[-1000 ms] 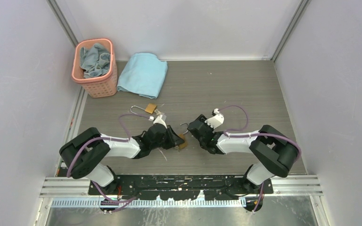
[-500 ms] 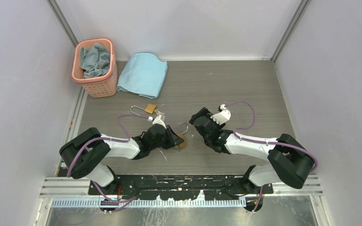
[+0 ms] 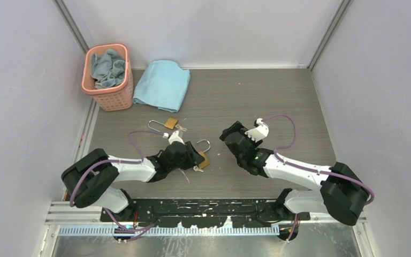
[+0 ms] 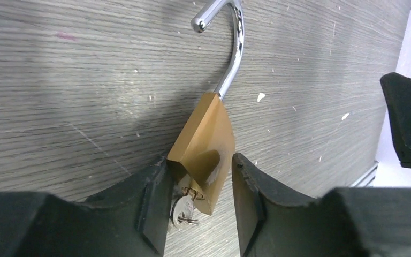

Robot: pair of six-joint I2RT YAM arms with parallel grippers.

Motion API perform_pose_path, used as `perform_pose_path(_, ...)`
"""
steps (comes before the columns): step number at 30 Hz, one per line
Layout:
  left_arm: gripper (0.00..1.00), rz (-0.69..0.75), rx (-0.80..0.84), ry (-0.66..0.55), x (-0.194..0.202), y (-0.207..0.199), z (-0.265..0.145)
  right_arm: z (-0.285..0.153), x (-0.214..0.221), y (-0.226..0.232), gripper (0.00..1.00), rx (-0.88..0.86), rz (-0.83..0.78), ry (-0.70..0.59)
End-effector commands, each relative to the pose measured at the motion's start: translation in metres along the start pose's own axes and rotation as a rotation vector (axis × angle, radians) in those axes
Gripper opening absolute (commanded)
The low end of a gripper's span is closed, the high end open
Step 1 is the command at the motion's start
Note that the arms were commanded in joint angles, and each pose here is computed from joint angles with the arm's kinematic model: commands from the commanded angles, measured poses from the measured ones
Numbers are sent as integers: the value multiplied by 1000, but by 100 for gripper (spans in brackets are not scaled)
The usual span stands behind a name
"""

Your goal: Unlock with the key

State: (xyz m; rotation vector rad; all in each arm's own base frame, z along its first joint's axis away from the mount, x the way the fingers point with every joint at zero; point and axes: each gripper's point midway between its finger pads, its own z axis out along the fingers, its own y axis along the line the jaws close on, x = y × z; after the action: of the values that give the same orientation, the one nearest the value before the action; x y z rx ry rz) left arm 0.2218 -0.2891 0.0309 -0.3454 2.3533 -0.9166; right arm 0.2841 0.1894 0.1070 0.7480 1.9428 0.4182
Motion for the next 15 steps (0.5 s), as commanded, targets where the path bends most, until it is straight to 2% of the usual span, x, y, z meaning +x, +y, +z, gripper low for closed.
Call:
perform_pose_path(1, 47, 101, -220, -2, 5, 64, -12, -6, -22, 4, 94, -1, 17, -65)
perform_pose_path(15, 55, 149, -261, -40, -7, 68, -26, -14, -35, -2, 94, 8, 9, -94)
